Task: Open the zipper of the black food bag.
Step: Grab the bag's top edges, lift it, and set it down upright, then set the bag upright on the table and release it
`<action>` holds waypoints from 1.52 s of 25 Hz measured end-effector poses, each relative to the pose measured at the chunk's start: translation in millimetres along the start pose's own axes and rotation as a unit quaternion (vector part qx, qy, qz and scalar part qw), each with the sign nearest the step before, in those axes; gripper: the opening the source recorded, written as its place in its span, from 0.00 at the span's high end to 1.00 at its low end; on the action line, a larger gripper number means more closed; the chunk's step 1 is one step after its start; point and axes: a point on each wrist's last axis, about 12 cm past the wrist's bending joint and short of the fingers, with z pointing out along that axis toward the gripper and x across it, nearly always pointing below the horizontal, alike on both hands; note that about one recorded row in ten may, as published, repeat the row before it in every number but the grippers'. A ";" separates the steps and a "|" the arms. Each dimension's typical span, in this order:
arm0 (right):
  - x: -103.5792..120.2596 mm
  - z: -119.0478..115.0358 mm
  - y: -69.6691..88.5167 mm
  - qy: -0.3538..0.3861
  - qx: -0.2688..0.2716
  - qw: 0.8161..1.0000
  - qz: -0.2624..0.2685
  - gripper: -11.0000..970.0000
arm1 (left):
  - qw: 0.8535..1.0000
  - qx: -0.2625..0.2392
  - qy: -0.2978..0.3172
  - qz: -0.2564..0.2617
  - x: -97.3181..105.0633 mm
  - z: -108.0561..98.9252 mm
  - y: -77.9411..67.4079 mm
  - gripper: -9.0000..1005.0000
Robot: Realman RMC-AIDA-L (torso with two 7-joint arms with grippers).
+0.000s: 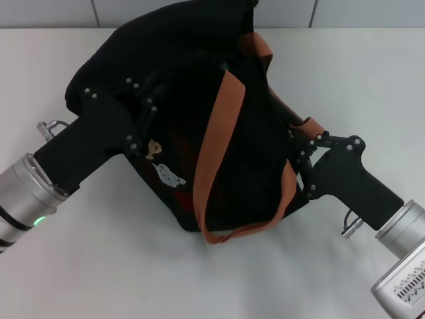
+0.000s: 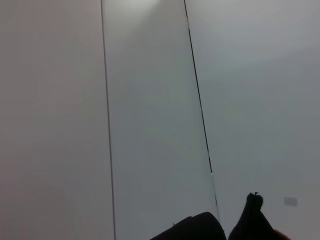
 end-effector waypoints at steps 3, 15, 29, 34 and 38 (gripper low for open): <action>0.5 -0.6 0.4 0.002 -0.001 1.000 0.000 0.99 | 1.000 -0.008 0.000 0.001 0.0 -2.6 0.4 0.78; -0.4 -3.7 1.8 0.001 0.003 1.000 0.007 0.97 | 1.000 -0.020 0.003 0.001 1.0 -8.3 -0.6 0.77; -6.0 -24.7 -43.2 -0.091 0.096 0.970 0.206 0.75 | 0.995 -0.082 0.051 -0.038 18.5 -16.2 -5.4 0.76; 2.7 -33.5 -62.1 -0.091 0.145 0.943 0.286 0.56 | 0.986 -0.129 0.061 -0.088 27.7 -12.5 -9.4 0.76; 8.4 -37.1 -68.9 -0.084 0.152 0.930 0.323 0.43 | 0.984 -0.129 0.051 -0.111 28.1 -8.0 -14.8 0.76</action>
